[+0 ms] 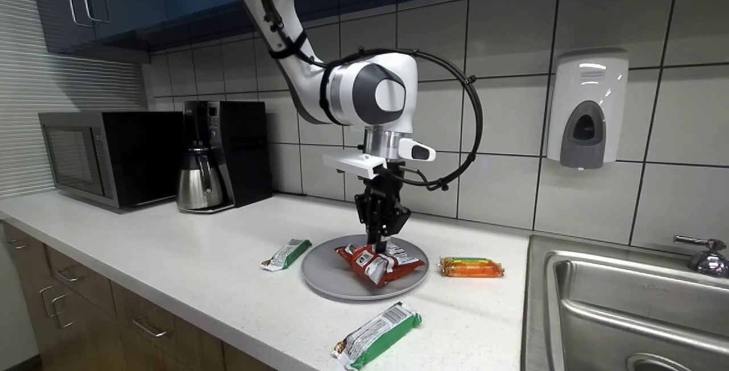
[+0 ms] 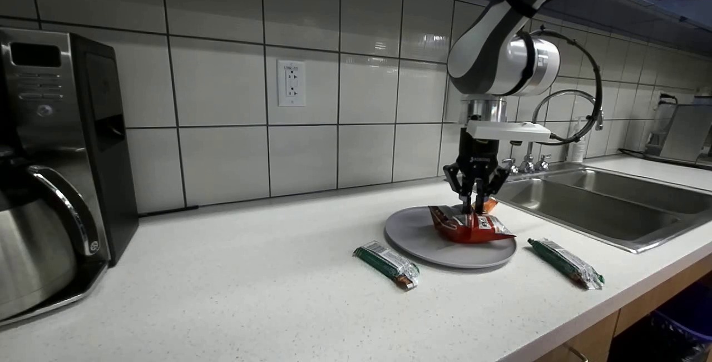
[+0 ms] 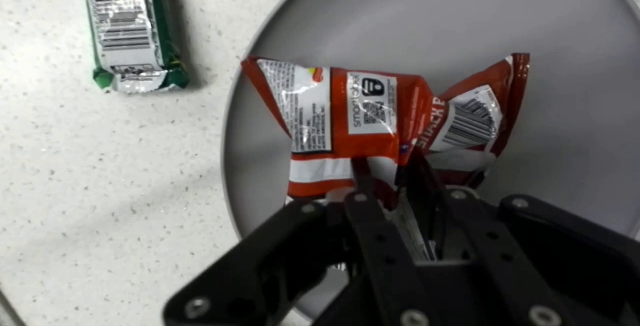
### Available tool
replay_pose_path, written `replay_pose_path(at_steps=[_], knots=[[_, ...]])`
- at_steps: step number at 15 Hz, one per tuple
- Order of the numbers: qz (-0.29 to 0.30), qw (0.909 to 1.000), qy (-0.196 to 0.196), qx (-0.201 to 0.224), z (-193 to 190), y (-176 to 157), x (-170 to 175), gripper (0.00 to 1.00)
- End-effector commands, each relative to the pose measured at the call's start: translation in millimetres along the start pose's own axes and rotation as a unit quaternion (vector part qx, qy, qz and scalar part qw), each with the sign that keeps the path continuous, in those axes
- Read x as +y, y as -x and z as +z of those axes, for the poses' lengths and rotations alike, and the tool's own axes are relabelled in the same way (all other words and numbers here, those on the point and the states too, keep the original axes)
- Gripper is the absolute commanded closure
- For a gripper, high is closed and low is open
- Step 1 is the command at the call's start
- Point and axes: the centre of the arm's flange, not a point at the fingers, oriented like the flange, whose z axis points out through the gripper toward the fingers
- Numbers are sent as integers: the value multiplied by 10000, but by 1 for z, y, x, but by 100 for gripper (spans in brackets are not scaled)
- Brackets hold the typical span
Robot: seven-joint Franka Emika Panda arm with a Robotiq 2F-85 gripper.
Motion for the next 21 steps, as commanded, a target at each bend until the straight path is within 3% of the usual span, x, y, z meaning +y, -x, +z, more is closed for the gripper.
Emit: replay_pose_path(at_steps=[1, 14, 21], knots=[[-59, 9999, -6, -87, -6, -4, -3, 100], [-103, 9994, -154, 291, -55, 23, -15, 100], [30, 9988, -190, 455, -81, 47, 0, 100]])
